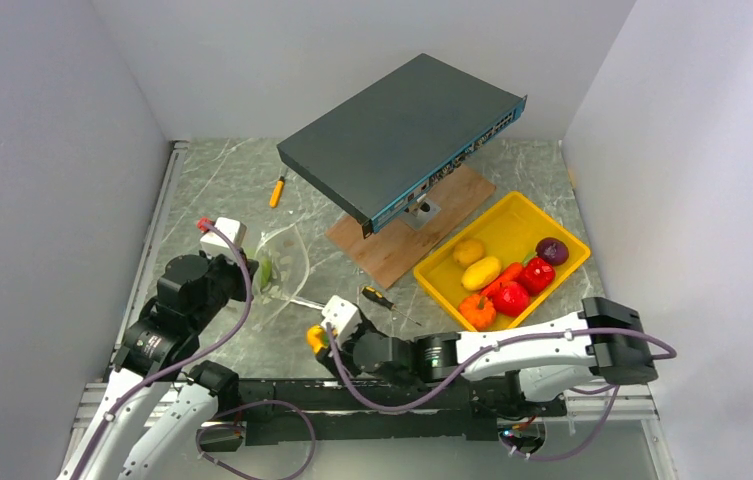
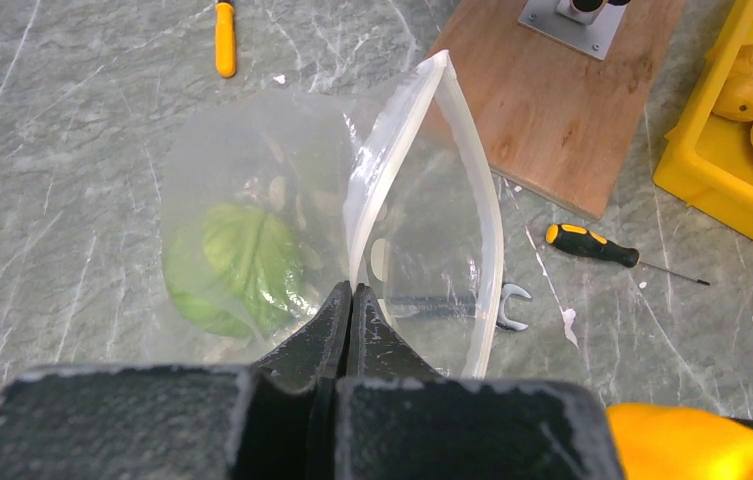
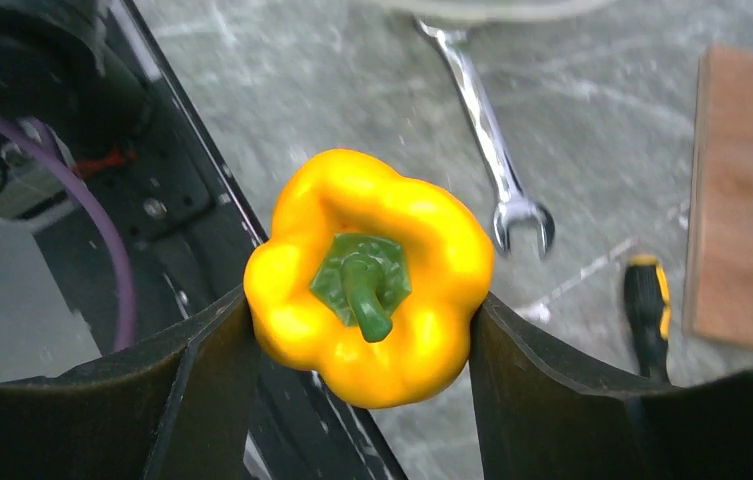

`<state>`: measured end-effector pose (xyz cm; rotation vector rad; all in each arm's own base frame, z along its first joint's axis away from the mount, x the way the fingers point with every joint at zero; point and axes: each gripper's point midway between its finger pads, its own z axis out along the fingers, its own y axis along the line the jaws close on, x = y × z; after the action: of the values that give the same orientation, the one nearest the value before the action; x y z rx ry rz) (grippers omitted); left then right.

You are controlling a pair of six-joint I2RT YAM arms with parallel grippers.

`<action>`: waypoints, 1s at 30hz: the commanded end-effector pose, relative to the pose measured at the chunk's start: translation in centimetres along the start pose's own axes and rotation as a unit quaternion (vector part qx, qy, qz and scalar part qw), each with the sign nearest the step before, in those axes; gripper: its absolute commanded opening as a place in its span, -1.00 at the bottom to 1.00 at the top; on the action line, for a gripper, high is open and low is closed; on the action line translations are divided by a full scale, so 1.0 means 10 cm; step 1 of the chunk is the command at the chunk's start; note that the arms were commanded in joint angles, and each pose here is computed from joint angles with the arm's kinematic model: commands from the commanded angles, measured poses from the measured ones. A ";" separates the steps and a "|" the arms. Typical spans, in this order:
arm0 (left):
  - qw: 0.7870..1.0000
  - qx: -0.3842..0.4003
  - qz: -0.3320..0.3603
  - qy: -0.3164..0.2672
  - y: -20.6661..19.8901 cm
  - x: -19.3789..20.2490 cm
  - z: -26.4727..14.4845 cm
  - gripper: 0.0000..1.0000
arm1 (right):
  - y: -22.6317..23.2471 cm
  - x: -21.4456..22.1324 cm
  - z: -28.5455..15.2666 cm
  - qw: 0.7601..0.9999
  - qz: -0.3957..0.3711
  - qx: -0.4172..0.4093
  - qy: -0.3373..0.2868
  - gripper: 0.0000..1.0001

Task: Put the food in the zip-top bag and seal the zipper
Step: Place the fake vegetable in the zipper food storage bag.

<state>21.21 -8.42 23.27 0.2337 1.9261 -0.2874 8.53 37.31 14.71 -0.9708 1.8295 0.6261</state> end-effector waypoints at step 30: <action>0.997 -0.034 -0.024 -0.073 0.11 -0.26 -0.20 -1.00 | 0.05 -1.58 1.16 0.977 0.130 -0.020 -0.170 -0.36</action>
<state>20.45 -6.77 25.34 0.1394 1.8296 -0.2562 18.61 50.04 21.91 -0.6252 1.6858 0.7475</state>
